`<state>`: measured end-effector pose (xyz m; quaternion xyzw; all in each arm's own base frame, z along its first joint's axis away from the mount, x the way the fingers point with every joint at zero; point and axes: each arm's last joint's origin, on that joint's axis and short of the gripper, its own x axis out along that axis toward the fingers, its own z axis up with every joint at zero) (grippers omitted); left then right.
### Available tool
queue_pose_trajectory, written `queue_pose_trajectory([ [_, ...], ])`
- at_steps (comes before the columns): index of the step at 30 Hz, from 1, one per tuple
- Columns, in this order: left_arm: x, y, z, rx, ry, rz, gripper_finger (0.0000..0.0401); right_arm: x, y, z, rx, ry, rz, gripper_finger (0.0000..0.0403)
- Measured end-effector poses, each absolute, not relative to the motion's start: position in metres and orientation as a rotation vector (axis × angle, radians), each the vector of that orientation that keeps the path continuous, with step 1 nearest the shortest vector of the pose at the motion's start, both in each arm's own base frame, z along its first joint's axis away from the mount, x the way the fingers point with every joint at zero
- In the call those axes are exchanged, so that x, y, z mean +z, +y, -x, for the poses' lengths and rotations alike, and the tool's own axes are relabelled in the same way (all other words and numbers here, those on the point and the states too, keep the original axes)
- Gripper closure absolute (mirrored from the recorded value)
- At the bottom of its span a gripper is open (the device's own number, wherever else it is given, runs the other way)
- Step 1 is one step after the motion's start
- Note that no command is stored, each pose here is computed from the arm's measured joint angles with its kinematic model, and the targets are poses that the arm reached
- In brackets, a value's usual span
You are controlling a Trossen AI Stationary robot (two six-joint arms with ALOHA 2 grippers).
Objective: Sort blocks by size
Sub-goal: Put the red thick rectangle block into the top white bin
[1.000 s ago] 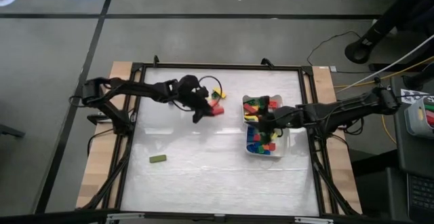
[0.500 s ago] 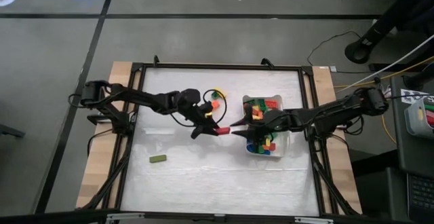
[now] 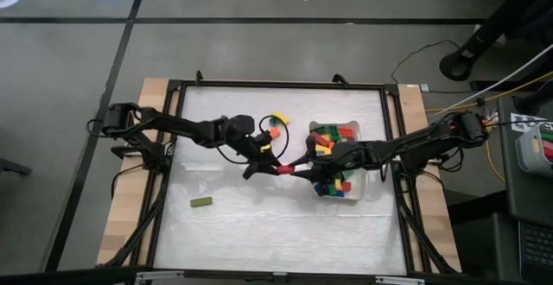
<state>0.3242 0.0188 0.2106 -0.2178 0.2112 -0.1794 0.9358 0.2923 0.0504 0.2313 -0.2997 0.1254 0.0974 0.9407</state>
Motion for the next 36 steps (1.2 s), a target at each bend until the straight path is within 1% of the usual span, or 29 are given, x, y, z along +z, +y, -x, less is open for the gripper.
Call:
queue_pose_trajectory([
  [5,0.2105,0.0192,-0.3240,-0.362,0.435,0.447,0.0278,0.2300,0.0489,-0.2950,0.134,0.258,0.621,0.0272],
  [17,0.2162,0.0191,-0.3260,-0.382,0.367,0.400,0.0278,0.2272,0.0495,-0.2963,0.146,0.266,0.595,0.0273],
  [20,0.2156,0.0191,-0.3260,-0.382,0.371,0.402,0.0278,0.2258,0.0497,-0.2970,0.149,0.269,0.588,0.0291],
  [25,0.2156,0.0188,-0.3260,-0.387,0.372,0.404,0.0278,0.2255,0.0501,-0.2969,0.163,0.269,0.587,0.0349],
  [31,0.2156,0.0188,-0.3260,-0.386,0.372,0.403,0.0278,0.2255,0.0504,-0.2969,0.178,0.265,0.584,0.0347],
  [34,0.2158,0.0188,-0.3262,-0.383,0.369,0.401,0.0278,0.2259,0.0507,-0.2970,0.185,0.259,0.578,0.0321],
  [36,0.2157,0.0189,-0.3262,-0.379,0.369,0.400,0.0277,0.2259,0.0506,-0.2970,0.185,0.260,0.573,0.0314],
])
